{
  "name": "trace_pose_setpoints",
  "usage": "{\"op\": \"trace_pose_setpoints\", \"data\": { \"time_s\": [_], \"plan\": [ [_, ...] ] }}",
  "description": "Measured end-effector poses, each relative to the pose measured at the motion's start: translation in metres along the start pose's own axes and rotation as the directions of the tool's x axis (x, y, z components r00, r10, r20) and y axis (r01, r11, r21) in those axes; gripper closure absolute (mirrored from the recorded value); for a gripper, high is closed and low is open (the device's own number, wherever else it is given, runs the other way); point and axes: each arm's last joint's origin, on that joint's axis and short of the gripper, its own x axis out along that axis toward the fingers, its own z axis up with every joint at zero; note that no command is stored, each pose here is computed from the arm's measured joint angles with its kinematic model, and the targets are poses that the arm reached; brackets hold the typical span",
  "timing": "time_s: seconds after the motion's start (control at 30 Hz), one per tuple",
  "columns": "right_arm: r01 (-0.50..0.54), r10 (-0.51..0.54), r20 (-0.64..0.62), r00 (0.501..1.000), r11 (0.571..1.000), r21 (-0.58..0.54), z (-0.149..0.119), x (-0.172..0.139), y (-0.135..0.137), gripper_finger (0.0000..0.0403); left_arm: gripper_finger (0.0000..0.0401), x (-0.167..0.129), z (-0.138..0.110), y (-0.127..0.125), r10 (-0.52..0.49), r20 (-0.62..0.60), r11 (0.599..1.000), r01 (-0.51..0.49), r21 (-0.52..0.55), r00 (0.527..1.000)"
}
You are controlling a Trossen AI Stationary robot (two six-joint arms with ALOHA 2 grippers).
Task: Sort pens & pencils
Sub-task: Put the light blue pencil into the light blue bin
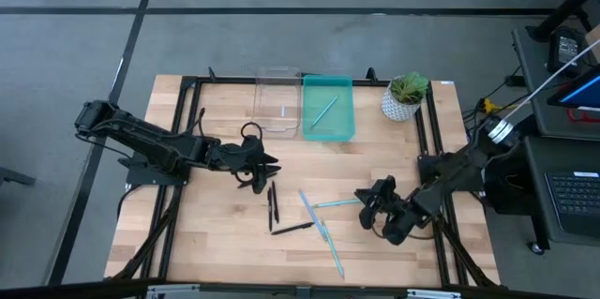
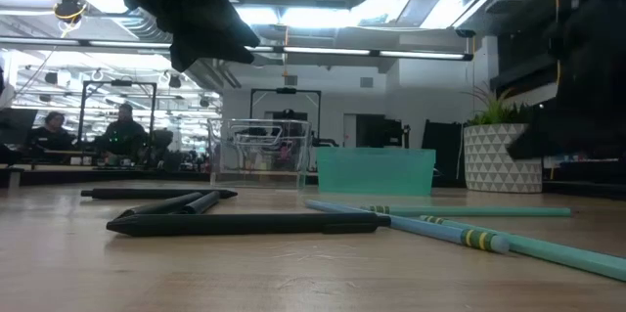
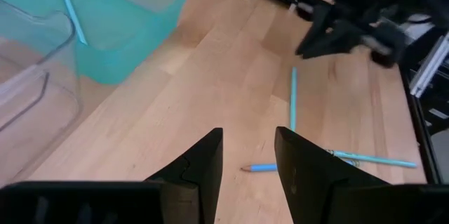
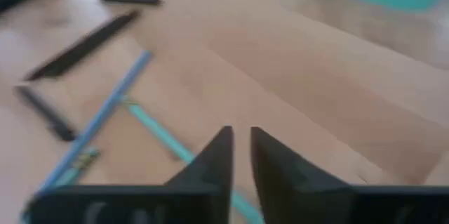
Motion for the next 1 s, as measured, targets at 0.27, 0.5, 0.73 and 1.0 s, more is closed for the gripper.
{"op": "trace_pose_setpoints", "data": {
  "time_s": [0.27, 0.5, 0.73, 1.0],
  "plan": [
    [0.033, -0.035, 0.036, 0.999, 0.999, 0.032, -0.024, 0.005, -0.005, 0.0395, 0.0279, -0.002, 0.004, -0.022, -0.176, 0.086, 0.978, 0.165, 0.126, 0.981],
    [0.037, -0.034, 0.091, 0.995, 0.999, -0.028, -0.043, 0.005, -0.005, 0.0399, 0.0279, 0.009, -0.005, -0.028, -0.18, 0.076, 0.974, 0.166, 0.156, 0.981],
    [0.072, -0.06, 0.119, 0.991, 0.993, -0.092, -0.054, 0.011, -0.009, 0.0401, 0.0279, 0.018, -0.009, -0.03, -0.182, 0.083, 0.974, 0.168, 0.154, 0.98],
    [0.09, -0.073, 0.14, 0.987, 0.988, -0.121, -0.06, 0.016, -0.013, 0.0401, 0.028, 0.018, -0.007, -0.031, -0.195, 0.106, 0.973, 0.179, 0.147, 0.975]
  ]
}}
